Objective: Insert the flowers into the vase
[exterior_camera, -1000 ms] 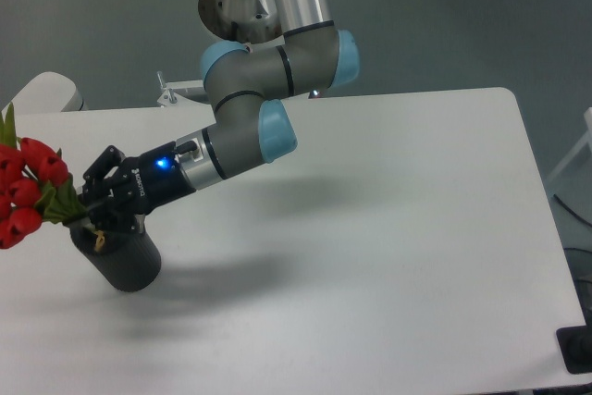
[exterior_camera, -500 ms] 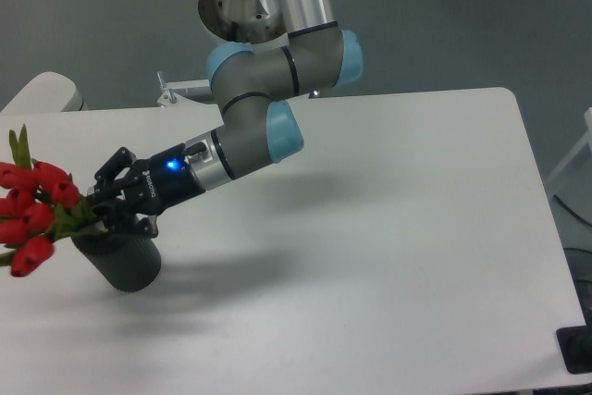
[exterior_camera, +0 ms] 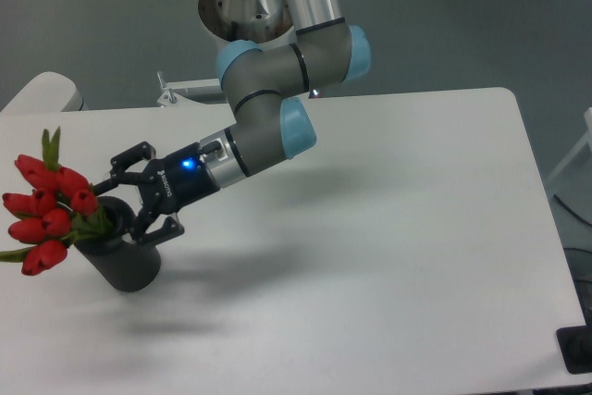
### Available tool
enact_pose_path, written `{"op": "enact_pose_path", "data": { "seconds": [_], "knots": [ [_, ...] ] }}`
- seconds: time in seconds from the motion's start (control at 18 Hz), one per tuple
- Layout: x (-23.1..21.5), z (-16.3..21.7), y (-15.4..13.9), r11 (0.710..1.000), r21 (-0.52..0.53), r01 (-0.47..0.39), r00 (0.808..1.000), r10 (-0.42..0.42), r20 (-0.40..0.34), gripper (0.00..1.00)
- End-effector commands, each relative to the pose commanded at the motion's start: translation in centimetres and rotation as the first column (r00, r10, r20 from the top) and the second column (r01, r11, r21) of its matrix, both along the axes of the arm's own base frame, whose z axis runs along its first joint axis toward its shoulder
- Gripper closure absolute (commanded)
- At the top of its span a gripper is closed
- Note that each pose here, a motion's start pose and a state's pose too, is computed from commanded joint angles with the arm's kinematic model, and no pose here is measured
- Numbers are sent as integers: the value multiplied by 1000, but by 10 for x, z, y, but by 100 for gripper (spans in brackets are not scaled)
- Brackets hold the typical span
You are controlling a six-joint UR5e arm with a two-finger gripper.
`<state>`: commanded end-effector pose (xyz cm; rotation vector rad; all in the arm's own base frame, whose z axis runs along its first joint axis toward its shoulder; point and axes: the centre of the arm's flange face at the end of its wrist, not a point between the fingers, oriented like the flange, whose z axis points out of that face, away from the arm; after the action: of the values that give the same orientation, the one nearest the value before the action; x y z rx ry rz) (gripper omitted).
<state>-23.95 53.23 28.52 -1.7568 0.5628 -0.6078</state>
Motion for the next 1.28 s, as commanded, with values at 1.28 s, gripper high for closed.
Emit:
{"op": "enact_pose_path", "data": {
  "seconds": [1.28],
  "knots": [
    [-205, 65, -56, 828, -314, -464, 814, 259, -521, 0]
  ]
}}
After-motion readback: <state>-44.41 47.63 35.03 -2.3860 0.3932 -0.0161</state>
